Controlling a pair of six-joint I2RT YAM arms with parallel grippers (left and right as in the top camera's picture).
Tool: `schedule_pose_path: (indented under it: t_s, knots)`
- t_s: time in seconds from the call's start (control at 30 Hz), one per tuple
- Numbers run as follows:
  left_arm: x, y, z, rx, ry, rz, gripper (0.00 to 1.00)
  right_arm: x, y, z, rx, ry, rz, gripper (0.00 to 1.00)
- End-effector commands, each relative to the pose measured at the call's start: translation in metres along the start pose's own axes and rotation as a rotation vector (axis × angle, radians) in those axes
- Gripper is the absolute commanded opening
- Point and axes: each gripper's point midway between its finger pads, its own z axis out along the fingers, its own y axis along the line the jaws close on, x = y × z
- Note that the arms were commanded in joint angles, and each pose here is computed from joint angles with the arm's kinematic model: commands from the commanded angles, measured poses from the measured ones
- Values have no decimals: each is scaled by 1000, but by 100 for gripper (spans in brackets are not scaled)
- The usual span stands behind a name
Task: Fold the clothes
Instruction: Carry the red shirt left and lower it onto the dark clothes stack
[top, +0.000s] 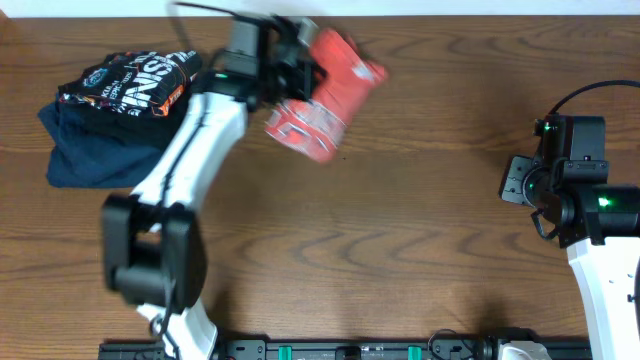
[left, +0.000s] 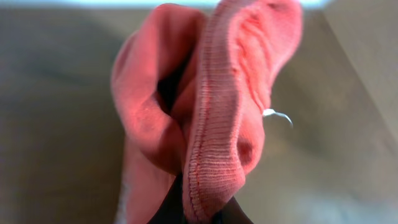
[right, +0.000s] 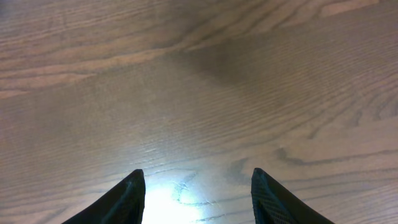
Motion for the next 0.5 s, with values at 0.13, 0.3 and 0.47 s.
schedule_pose_path:
  t_s: [0.13, 0.3, 0.47]
  knots:
    - [-76, 72, -107, -389, -282, 48, 6, -6, -4, -4, 14, -22, 8, 52]
    - [-97, 123, -162, -518, -400, 4, 6, -5, -5, -4, 15, -20, 8, 52]
    - [-105, 165, -204, -610, -479, -47, 6, -6, -6, -4, 25, -22, 7, 53]
